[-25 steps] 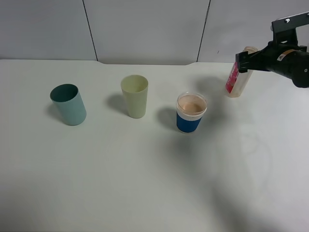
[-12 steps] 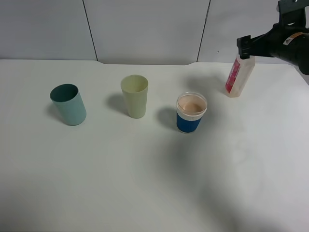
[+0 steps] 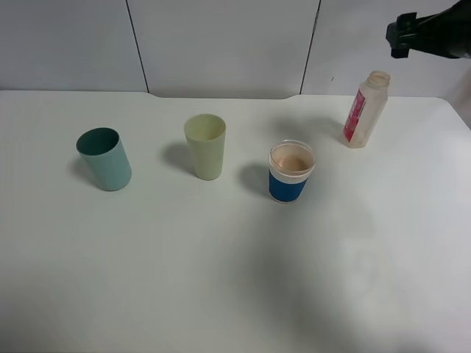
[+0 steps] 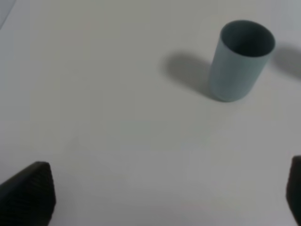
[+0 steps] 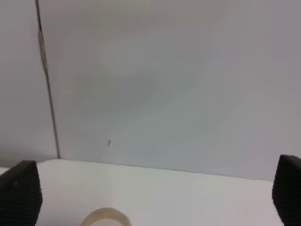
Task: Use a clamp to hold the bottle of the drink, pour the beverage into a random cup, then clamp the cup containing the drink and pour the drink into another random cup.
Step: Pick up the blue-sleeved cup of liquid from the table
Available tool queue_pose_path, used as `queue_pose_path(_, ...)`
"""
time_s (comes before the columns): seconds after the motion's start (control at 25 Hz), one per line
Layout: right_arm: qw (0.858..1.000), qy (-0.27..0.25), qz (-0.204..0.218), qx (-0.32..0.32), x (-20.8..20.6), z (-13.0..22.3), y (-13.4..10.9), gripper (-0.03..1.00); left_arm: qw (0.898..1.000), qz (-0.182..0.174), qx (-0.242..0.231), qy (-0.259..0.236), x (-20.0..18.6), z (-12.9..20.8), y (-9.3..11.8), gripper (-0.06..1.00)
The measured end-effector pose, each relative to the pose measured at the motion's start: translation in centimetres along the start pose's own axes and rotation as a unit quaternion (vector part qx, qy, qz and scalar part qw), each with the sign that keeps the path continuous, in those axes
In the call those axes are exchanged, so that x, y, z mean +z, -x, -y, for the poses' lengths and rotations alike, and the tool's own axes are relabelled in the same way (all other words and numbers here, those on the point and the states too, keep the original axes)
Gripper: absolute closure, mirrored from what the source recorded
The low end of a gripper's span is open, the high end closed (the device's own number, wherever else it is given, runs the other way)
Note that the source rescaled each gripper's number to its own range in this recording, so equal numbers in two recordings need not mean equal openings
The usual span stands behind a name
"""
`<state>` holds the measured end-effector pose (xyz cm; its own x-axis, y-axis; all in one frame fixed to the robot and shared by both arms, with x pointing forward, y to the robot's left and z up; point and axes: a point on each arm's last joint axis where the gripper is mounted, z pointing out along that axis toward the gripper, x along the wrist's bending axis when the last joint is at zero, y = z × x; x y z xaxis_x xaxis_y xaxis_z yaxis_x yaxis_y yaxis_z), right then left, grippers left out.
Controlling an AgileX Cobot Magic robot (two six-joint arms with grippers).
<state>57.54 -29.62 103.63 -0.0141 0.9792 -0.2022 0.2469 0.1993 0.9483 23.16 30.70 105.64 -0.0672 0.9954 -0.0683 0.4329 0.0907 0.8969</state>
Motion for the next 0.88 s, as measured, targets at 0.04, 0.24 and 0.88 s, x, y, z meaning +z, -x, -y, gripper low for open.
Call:
queue_pose_path(0.04,1.0,-0.001,0.001,0.01,-0.5,-0.4,0.1,0.0,1.0,0.0,0.0,0.0,0.0,0.0,0.0,-0.06)
queue_pose_path(0.24,0.999,-0.015,-0.019,0.036,-4.9,-3.3,0.6,0.0,1.0,0.0,0.0,0.0,0.0,0.0,0.0,-0.06)
queue_pose_path(0.88,0.999,-0.039,-0.003,0.028,-16.8,-6.7,2.4,0.0,1.0,0.0,0.0,0.0,0.0,0.0,0.0,-0.06)
